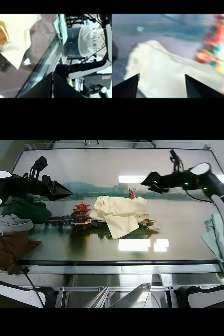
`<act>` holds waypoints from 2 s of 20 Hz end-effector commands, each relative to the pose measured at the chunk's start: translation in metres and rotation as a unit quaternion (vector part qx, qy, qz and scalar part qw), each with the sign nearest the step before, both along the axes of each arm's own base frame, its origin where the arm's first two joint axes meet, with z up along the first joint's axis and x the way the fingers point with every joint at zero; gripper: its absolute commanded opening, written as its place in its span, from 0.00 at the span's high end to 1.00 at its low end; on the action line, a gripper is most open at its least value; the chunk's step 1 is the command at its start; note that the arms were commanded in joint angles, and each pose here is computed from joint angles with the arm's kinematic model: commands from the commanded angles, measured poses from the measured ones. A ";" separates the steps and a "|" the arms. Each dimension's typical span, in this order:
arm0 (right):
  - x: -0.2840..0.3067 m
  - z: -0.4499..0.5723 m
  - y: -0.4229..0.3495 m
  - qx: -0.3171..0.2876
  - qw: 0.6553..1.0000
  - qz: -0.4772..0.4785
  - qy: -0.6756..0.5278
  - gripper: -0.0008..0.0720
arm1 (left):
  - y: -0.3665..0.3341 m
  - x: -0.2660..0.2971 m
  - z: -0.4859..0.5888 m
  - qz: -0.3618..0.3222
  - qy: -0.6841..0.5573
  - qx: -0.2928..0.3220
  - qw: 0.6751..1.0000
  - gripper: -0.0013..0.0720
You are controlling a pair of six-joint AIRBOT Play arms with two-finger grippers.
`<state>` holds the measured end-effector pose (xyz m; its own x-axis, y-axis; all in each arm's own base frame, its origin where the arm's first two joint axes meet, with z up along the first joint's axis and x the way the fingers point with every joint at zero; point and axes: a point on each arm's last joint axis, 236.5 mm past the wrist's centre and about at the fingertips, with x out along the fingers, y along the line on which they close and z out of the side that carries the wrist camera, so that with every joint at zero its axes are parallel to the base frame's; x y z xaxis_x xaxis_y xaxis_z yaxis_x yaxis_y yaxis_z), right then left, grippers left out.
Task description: Fold the shirts.
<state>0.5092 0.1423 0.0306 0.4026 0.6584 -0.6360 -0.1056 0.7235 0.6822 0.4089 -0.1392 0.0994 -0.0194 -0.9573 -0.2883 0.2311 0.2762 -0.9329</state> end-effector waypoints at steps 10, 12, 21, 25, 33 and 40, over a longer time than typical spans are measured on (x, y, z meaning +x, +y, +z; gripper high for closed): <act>-0.024 -0.108 0.005 0.110 0.985 0.005 0.134 0.01 | -0.014 -0.020 0.008 0.030 -0.014 0.011 0.999 0.96; -0.029 -0.116 0.032 0.133 0.979 0.014 0.152 0.01 | -0.021 -0.022 0.008 0.023 -0.015 0.012 1.000 0.96; -0.044 -0.091 0.088 0.208 0.964 0.069 0.152 0.96 | -0.029 -0.028 0.008 0.008 -0.014 0.010 1.000 0.96; -0.014 -0.013 0.076 0.246 0.966 0.039 0.063 0.95 | -0.030 -0.033 0.009 -0.002 -0.011 0.007 1.000 0.96; 0.011 0.148 -0.236 0.097 0.926 -0.350 -0.106 0.95 | -0.030 -0.037 0.010 -0.015 -0.022 0.005 1.000 0.96; -0.301 0.045 -0.446 -0.255 0.721 -0.598 0.238 0.95 | -0.030 -0.041 0.009 -0.025 -0.030 0.007 0.999 0.96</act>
<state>0.3590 -0.2356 0.1103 0.5672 -0.1337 -0.8127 0.7319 0.5343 0.4229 0.3697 -0.1685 0.1086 -0.0431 -0.9520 -0.3031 0.2893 0.2785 -0.9158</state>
